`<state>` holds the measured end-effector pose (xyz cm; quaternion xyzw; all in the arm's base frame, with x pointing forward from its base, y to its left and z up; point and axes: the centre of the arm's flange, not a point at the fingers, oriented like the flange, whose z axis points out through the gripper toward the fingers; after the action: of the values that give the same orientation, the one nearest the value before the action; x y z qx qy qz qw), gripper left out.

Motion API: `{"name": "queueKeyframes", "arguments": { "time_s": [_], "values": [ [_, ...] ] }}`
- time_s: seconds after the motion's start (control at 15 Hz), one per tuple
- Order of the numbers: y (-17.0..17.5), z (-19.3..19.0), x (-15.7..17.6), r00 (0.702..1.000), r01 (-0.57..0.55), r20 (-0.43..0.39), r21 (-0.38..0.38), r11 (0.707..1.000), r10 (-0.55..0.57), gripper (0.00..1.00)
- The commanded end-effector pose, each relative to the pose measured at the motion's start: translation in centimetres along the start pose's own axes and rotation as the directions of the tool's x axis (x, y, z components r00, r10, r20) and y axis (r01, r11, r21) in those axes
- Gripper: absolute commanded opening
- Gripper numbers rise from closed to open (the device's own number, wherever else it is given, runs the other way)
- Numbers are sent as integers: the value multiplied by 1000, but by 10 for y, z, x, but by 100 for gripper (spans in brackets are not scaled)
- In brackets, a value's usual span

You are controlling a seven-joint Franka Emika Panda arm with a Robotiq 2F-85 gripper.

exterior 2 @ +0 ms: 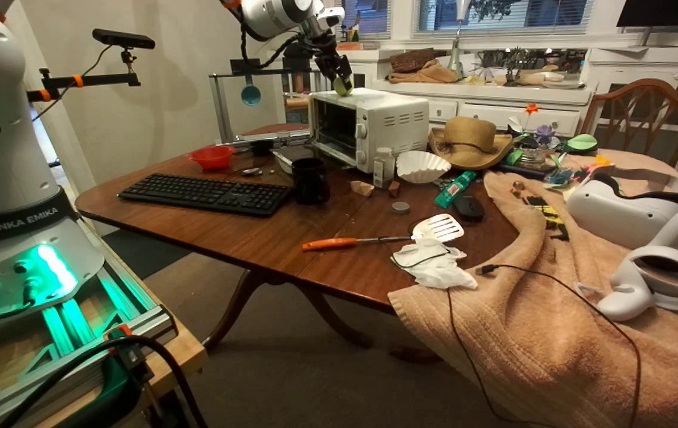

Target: Put the tennis ball into the microwave

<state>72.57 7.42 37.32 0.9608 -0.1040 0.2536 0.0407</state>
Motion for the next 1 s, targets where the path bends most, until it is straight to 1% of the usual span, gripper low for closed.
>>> {"name": "queueKeyframes", "arguments": {
  "time_s": [0.0,0.13,0.2,0.27,0.53,0.67,0.8,0.93],
  "values": [
    [-2,-13,-1,1000,-17,26,4,1000,17,42],
    [11,-39,-11,998,5,62,7,1000,-5,42],
    [23,-52,-19,995,-3,101,21,1000,1,42],
    [31,-61,-25,993,-6,119,32,999,2,42],
    [55,-94,-55,982,-31,186,35,999,24,42],
    [65,-101,-72,974,-48,225,39,998,39,42],
    [72,-104,-91,964,-78,260,79,994,55,42],
    [78,-94,-112,965,-111,246,89,990,86,42]
  ]
}}
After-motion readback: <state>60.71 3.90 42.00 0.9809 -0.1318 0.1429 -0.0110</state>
